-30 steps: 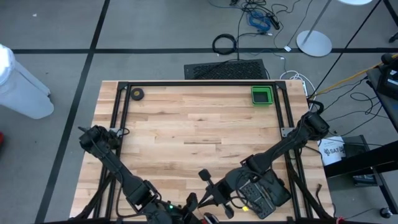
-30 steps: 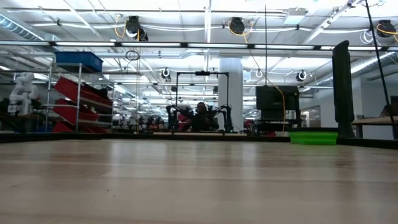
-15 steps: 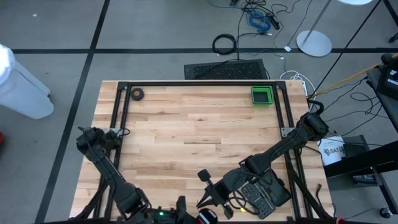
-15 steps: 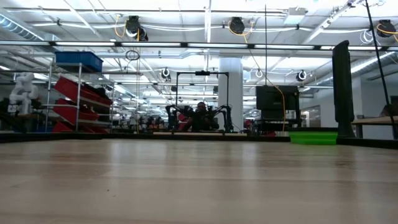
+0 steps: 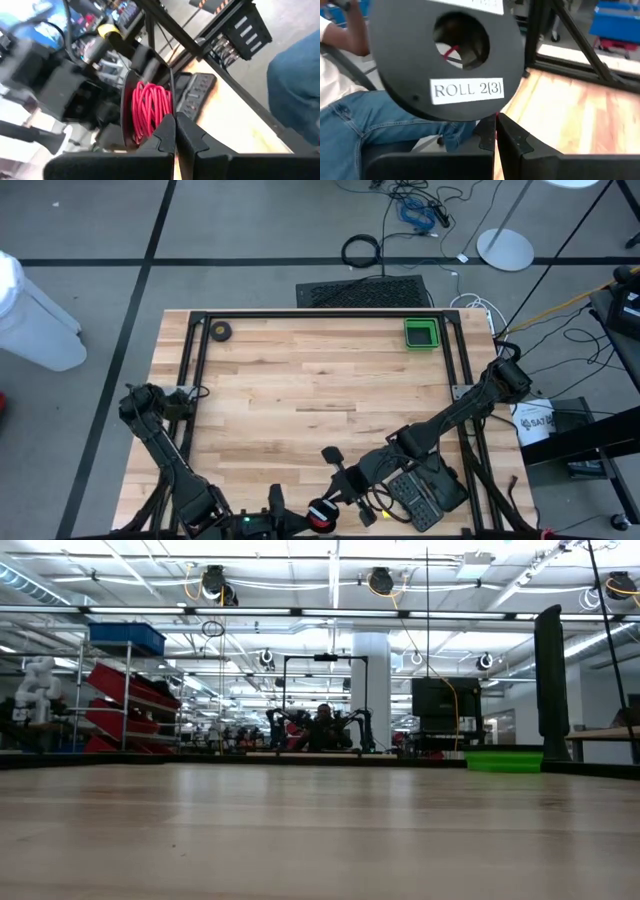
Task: Coil cords
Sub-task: Coil the red wire into the spool
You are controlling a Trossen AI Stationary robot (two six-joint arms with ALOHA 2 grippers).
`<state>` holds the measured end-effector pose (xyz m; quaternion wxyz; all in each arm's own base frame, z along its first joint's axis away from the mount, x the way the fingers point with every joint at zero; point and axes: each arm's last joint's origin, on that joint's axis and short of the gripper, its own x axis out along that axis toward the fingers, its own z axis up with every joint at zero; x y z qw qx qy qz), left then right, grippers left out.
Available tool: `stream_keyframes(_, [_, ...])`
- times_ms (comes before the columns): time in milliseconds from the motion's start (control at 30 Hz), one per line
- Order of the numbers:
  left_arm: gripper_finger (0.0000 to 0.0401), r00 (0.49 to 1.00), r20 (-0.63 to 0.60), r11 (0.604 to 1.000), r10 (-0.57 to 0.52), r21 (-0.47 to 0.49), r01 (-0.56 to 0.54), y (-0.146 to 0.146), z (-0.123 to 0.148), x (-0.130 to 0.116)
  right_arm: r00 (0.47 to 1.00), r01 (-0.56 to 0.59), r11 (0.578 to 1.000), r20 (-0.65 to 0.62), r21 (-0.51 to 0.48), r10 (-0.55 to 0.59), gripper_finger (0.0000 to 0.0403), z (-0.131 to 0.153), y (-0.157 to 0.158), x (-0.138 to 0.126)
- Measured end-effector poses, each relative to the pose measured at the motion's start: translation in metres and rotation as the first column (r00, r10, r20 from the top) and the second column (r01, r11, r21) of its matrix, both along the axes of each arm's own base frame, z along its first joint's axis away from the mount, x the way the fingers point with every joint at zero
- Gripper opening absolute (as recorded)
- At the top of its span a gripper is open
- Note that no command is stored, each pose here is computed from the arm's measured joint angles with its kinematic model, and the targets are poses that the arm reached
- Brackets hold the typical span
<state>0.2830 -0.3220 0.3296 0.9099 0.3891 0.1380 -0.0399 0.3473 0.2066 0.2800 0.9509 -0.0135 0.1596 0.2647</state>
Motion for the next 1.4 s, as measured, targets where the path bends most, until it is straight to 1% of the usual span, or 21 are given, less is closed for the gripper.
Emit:
stream_keyframes(167, [0.0002, 0.999, -0.027, 1.0, 0.02, -0.013, -0.021, 0.002, -0.003, -0.001, 0.996, 0.066, 0.998, -0.059, 0.025, -0.064, 0.0, 0.006, -0.005, -0.007])
stream_keyframes(367, [0.0002, 0.999, -0.037, 1.0, 0.029, 0.004, -0.029, 0.003, -0.005, -0.001, 0.987, 0.091, 0.996, -0.136, 0.026, -0.087, 0.0, 0.003, -0.007, -0.011])
stream_keyframes(467, [0.0002, 0.996, -0.067, 0.998, 0.058, 0.027, -0.057, 0.006, -0.009, -0.003, 0.98, 0.132, 0.991, -0.153, 0.006, -0.129, 0.0, 0.001, -0.009, -0.011])
stream_keyframes(633, [0.0002, 0.983, -0.135, 0.992, 0.127, 0.029, -0.124, 0.016, -0.019, -0.004, 0.968, 0.16, 0.987, -0.19, -0.03, -0.162, 0.0, 0.003, -0.013, -0.017])
stream_keyframes(767, [0.0002, 0.977, -0.148, 0.988, 0.153, 0.024, -0.151, 0.022, -0.02, 0.0, 0.949, 0.201, 0.977, -0.235, -0.065, -0.211, 0.0, 0.001, -0.017, -0.021])
stream_keyframes(900, [0.0002, 0.97, -0.161, 0.984, 0.18, 0.031, -0.177, 0.028, -0.025, 0.005, 0.931, 0.203, 0.973, -0.286, -0.106, -0.225, 0.0, -0.004, -0.019, -0.024])
stream_keyframes(1000, [0.0002, 0.961, -0.178, 0.977, 0.214, 0.03, -0.212, 0.035, -0.032, 0.009, 0.923, 0.204, 0.972, -0.308, -0.118, -0.231, 0.0, -0.006, -0.02, -0.026])
stream_keyframes(1133, [0.0002, 0.948, -0.204, 0.97, 0.244, 0.072, -0.234, 0.044, -0.049, 0.013, 0.914, 0.205, 0.97, -0.33, -0.131, -0.237, 0.0001, -0.009, -0.021, -0.027])
stream_keyframes(1333, [0.0002, 0.936, -0.222, 0.961, 0.275, 0.102, -0.258, 0.051, -0.066, 0.014, 0.894, 0.218, 0.965, -0.368, -0.144, -0.257, 0.0001, -0.012, -0.025, -0.027])
stream_keyframes(1400, [0.0002, 0.933, -0.222, 0.959, 0.282, 0.081, -0.271, 0.051, -0.068, 0.013, 0.893, 0.223, 0.964, -0.367, -0.143, -0.261, 0.0001, -0.012, -0.026, -0.027])
